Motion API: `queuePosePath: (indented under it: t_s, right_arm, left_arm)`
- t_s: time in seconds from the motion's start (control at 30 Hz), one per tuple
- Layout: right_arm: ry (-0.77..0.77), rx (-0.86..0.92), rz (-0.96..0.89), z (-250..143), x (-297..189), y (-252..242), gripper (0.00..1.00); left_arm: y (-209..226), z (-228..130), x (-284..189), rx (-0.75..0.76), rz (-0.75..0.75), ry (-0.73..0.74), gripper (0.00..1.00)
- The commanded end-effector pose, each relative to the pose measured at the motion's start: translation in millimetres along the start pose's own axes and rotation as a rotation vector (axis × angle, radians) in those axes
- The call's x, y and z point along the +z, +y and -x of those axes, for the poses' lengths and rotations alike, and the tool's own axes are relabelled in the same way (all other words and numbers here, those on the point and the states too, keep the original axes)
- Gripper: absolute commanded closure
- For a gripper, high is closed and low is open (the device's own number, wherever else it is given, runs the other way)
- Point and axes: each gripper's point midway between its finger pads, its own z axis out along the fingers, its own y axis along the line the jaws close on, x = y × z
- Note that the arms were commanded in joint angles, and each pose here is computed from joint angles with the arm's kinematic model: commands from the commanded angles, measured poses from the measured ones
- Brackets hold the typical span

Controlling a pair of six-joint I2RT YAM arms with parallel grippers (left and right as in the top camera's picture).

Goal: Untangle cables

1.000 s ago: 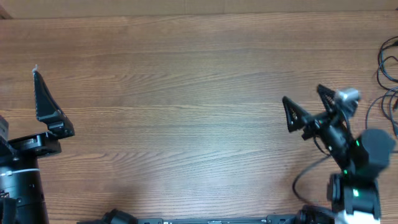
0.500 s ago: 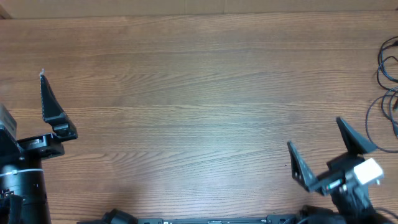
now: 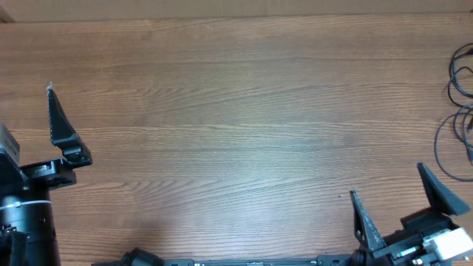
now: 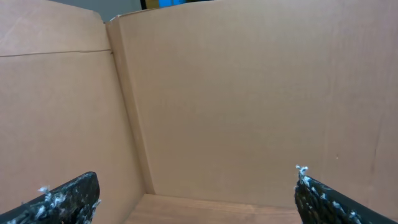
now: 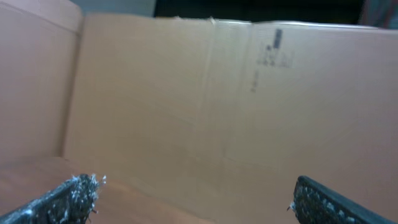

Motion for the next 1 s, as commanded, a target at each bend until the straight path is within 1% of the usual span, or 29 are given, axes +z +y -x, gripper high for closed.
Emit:
queuePosePath:
  t_s: [0.0, 0.2, 0.47, 0.53, 0.7, 0.83, 0.97]
  right_arm:
    - [-0.020, -0.063, -0.095, 13, -7, -12, 0.00]
    - [-0.014, -0.059, -0.101, 11, -7, -13, 0.00]
    - [0.085, -0.009, -0.092, -15, -8, -12, 0.00]
    - [0.093, -0.018, -0.123, -17, -8, -17, 0.00]
    - [0.127, 0.001, -0.123, -26, -9, -17, 0.00]
    - [0.207, 0.044, -0.120, -46, -13, -15, 0.00]
    - [0.342, 0.117, -0.116, -80, -22, -10, 0.00]
  left_arm:
    - [-2, 0, 1, -0.014, -0.006, -0.002, 0.00]
    - [-1, 3, 1, -0.022, -0.004, -0.011, 0.00]
    - [-1, 3, 1, -0.022, -0.004, -0.011, 0.00]
    - [-1, 3, 1, -0.022, -0.004, -0.011, 0.00]
    - [-1, 3, 1, -0.023, -0.004, -0.011, 0.00]
    - [-1, 3, 1, -0.022, -0.004, -0.011, 0.00]
    - [-1, 3, 1, -0.022, -0.004, -0.011, 0.00]
